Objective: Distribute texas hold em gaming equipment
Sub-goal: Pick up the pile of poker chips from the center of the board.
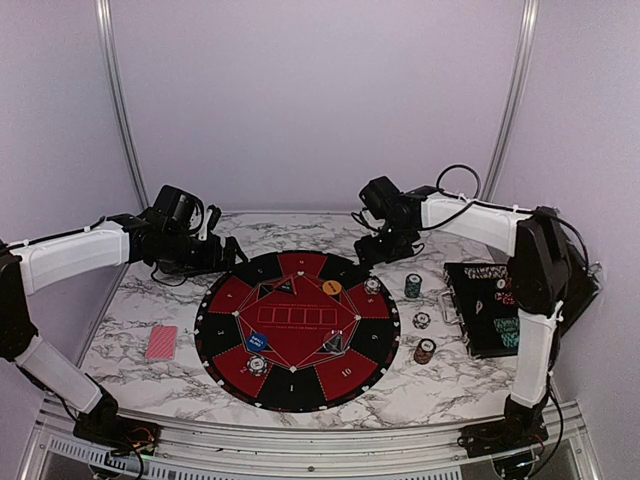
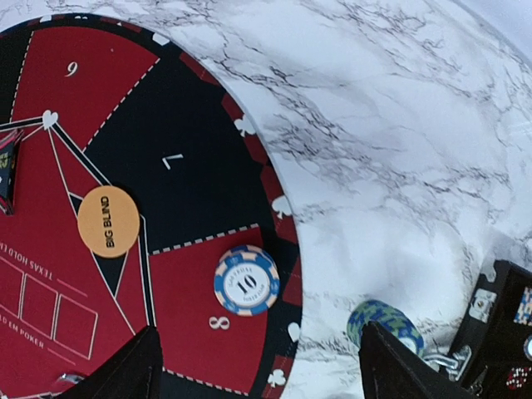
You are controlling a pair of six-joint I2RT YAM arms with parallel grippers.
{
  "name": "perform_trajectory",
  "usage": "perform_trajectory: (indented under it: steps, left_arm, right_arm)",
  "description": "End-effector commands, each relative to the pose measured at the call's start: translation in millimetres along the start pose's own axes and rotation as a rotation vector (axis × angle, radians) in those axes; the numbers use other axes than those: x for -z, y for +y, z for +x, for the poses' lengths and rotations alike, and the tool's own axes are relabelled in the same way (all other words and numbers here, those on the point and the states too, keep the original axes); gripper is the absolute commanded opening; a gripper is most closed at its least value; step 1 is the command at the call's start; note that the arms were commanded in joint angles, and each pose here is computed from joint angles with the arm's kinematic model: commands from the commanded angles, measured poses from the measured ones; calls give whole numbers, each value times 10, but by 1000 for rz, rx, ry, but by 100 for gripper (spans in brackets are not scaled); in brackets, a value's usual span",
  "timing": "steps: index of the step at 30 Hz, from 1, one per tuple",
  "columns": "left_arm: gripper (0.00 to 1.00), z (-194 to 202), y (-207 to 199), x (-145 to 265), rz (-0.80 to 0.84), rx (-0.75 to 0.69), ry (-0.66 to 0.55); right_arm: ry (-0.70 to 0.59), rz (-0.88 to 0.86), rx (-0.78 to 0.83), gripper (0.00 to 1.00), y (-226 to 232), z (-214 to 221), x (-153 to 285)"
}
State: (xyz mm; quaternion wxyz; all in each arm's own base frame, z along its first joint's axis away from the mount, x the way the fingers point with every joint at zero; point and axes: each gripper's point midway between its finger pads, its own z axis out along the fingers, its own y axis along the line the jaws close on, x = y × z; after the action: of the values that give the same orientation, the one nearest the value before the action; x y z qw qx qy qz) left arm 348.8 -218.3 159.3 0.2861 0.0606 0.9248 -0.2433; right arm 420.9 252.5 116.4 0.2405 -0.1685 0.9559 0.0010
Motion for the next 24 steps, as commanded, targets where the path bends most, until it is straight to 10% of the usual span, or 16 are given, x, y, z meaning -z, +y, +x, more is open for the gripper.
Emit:
perform_trajectory:
  steps: [1, 24]
  left_arm:
    - [99, 14, 13, 3, -4, -5, -1]
    - [99, 21, 15, -60, -1, 0, 14]
  right_arm:
    - [-20, 24, -33, 78, -109, 149, 262]
    - [117, -18, -145, 76, -509, 1280, 92]
